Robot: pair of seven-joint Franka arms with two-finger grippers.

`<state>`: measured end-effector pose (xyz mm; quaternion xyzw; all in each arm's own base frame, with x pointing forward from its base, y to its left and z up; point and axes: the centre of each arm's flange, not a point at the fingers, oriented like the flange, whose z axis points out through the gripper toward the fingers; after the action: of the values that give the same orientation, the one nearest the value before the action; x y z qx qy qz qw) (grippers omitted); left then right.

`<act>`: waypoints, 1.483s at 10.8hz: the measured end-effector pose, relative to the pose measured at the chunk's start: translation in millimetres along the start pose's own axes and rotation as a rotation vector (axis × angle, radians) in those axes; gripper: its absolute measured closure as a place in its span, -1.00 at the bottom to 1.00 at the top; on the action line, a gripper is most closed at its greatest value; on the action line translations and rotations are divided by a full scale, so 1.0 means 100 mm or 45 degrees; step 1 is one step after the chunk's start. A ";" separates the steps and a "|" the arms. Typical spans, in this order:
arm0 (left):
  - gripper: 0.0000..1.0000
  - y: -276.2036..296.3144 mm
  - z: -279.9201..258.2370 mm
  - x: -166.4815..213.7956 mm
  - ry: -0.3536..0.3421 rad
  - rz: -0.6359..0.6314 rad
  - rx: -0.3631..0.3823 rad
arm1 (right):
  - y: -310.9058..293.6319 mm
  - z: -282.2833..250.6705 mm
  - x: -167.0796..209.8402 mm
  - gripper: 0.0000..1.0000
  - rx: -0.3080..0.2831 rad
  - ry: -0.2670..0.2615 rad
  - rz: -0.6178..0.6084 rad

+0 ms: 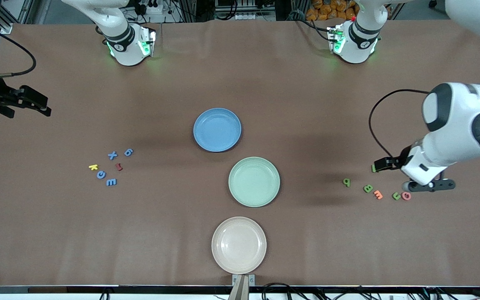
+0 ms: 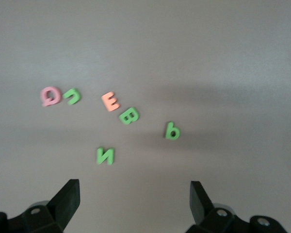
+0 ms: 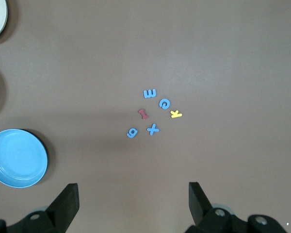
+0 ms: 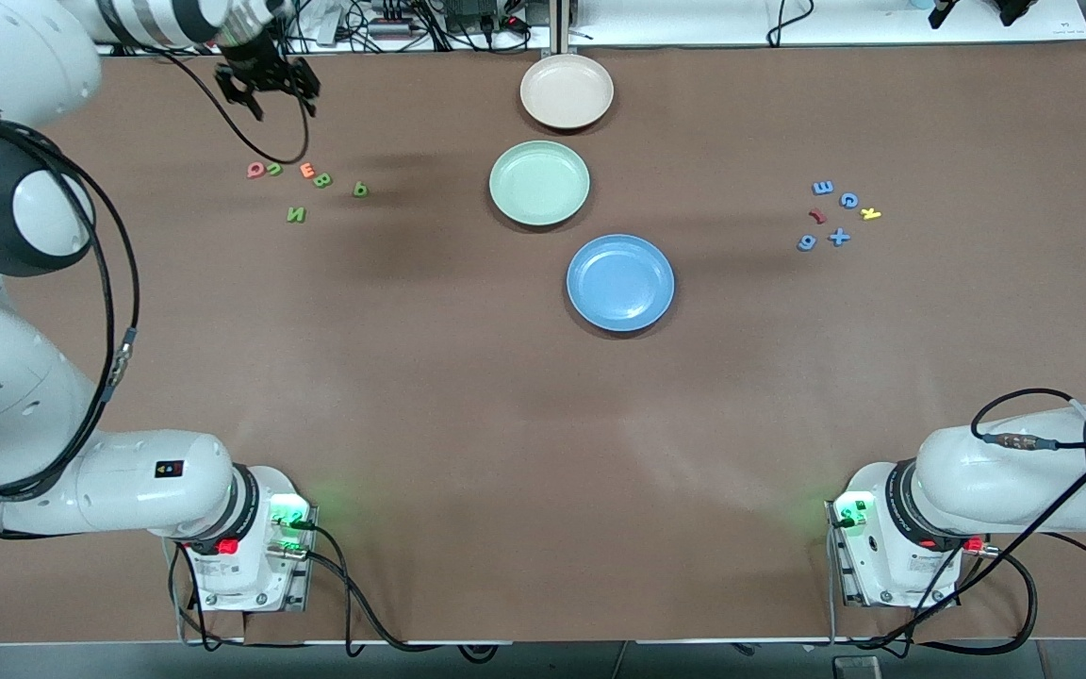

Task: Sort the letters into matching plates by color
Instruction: 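Move the right gripper and the left gripper toward their letter piles, then grasp the blue E with the right gripper while the left gripper grasps green b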

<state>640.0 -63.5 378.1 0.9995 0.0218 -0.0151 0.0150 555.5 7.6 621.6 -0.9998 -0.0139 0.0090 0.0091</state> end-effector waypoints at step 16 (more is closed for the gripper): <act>-1.00 0.49 2.02 -0.05 0.094 0.008 0.063 | 0.21 2.65 0.59 -1.00 0.021 -0.028 0.023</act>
<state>631.5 -118.4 178.3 0.9995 0.0187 0.0212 -0.0105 610.5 -7.4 355.7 -0.9996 -0.0051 0.0202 0.0171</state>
